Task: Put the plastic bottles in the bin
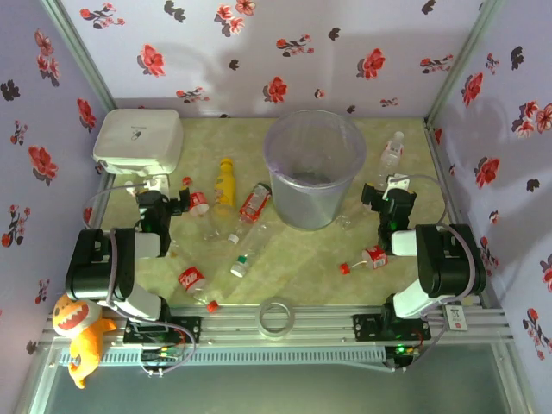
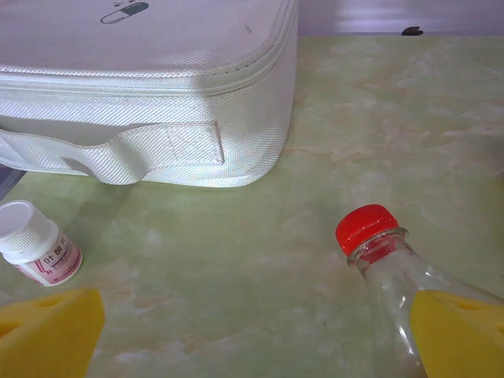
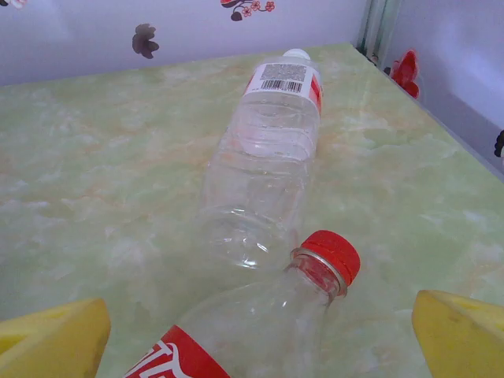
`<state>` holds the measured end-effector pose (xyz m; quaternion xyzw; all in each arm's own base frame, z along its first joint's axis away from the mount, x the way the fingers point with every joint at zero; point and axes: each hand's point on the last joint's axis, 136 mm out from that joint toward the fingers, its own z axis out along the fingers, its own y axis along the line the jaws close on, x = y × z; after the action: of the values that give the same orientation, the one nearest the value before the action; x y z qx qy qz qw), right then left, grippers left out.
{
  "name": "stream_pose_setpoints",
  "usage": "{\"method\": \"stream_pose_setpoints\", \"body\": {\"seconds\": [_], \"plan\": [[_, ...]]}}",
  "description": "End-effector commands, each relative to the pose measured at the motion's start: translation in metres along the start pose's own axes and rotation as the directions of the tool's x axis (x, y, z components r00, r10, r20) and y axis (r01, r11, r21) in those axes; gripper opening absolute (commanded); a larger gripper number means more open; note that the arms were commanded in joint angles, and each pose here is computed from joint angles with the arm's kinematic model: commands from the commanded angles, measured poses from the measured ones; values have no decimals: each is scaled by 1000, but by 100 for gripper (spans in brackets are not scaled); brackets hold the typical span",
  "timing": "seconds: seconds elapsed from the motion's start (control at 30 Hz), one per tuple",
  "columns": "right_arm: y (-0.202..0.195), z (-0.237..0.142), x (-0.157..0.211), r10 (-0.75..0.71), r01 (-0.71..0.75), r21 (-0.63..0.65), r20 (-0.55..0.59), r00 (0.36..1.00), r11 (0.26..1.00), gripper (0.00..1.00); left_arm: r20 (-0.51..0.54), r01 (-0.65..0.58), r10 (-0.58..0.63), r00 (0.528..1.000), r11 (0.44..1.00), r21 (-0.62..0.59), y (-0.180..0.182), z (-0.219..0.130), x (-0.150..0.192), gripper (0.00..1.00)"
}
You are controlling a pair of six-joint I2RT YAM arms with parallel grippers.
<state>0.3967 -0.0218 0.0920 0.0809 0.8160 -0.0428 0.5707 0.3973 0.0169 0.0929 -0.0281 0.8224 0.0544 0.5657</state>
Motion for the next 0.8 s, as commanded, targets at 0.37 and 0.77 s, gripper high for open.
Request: {"method": "stream_pose_setpoints", "body": {"seconds": [0.37, 0.77], "plan": [[-4, 0, 5, 24, -24, 17, -12, 1000, 1000, 99, 13, -5, 5, 1000, 1000, 0, 2, 0, -1, 100], [-4, 2, 6, 33, -32, 11, -21, 999, 999, 99, 10, 3, -3, 1000, 1000, 5, 3, 1, -2, 100]]}}
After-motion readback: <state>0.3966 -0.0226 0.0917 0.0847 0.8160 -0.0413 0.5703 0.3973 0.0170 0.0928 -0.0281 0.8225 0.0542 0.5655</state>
